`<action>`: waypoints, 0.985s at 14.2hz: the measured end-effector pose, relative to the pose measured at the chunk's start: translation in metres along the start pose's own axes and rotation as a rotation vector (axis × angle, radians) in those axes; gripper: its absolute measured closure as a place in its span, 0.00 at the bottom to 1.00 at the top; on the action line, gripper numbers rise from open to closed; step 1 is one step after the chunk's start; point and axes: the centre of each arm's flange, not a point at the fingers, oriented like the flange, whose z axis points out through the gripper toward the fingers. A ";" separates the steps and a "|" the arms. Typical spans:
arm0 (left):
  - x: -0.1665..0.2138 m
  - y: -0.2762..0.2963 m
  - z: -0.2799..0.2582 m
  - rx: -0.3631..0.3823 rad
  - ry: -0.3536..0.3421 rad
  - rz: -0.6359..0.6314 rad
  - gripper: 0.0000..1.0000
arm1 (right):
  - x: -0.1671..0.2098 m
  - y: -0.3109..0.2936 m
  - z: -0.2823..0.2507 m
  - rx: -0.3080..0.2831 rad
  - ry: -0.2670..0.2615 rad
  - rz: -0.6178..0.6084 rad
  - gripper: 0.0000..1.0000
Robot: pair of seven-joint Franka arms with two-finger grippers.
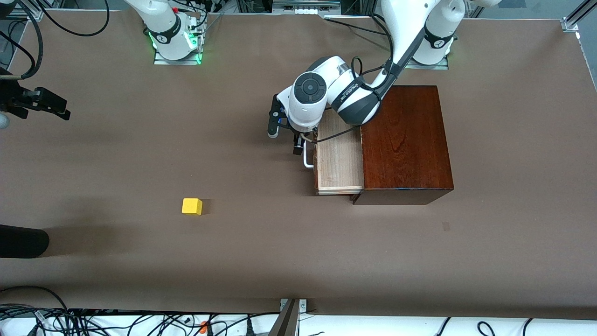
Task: Open drawer, take yellow block, close drawer
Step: 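Push the drawer closed into the box with the left gripper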
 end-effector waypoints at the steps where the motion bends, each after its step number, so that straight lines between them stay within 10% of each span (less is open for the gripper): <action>1: 0.000 0.000 -0.001 -0.004 -0.003 -0.001 0.00 | 0.000 0.001 0.000 0.000 0.000 0.002 0.00; 14: -0.050 -0.013 -0.017 -0.124 -0.120 -0.008 0.00 | -0.003 0.002 0.001 0.001 -0.020 0.003 0.00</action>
